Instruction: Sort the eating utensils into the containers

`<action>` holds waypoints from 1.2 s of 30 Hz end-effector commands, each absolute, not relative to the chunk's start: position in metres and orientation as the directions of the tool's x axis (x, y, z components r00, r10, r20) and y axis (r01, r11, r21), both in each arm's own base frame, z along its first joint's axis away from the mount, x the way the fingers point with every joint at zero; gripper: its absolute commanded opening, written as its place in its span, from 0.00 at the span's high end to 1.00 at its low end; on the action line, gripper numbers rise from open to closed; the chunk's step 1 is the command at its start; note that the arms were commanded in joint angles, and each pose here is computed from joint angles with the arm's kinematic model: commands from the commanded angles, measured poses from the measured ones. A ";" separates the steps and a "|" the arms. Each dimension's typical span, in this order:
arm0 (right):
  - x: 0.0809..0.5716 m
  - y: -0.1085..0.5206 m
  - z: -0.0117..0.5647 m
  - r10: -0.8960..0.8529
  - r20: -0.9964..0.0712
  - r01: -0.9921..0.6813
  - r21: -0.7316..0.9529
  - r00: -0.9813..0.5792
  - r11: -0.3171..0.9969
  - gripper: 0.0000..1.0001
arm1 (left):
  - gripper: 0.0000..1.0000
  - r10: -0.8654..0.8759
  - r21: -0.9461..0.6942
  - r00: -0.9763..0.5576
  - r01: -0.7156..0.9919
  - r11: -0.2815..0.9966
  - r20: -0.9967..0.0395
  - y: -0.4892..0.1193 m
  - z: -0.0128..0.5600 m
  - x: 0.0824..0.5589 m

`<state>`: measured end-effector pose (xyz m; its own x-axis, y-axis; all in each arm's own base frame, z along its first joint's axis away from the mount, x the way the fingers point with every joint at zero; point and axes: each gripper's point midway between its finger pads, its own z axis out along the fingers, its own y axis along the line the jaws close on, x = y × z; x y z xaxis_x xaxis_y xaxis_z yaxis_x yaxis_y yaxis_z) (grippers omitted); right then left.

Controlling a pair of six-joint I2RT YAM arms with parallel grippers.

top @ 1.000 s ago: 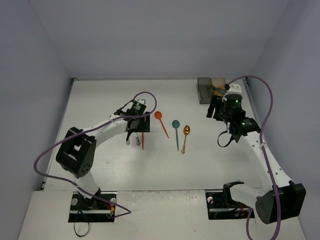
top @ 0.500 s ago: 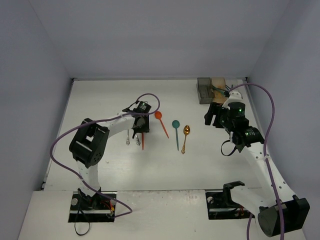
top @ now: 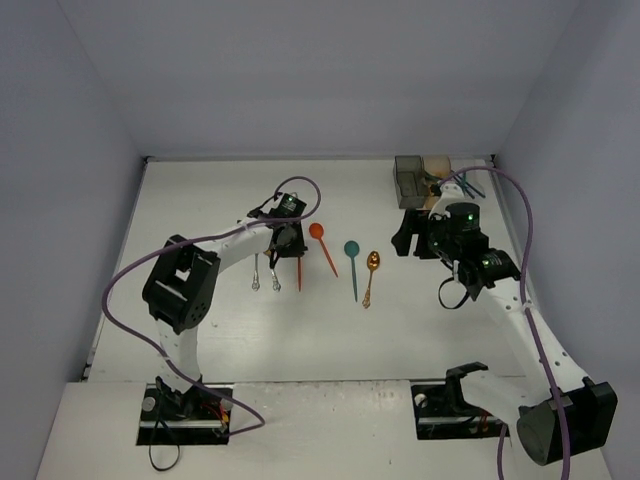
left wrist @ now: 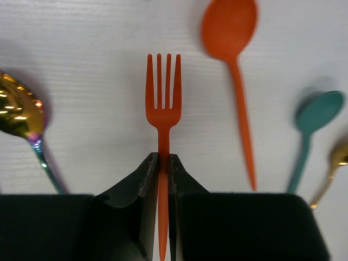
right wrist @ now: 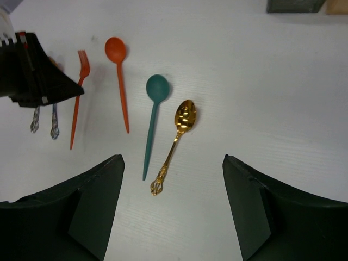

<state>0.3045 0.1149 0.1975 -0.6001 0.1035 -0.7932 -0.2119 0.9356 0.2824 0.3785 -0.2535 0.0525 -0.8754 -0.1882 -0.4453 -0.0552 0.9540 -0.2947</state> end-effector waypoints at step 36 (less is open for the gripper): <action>0.328 0.225 0.207 0.071 -0.799 -0.335 0.329 -0.597 0.883 1.00 | 1.00 -0.519 -0.890 -0.760 0.169 0.423 -0.391 -0.381 0.287 0.361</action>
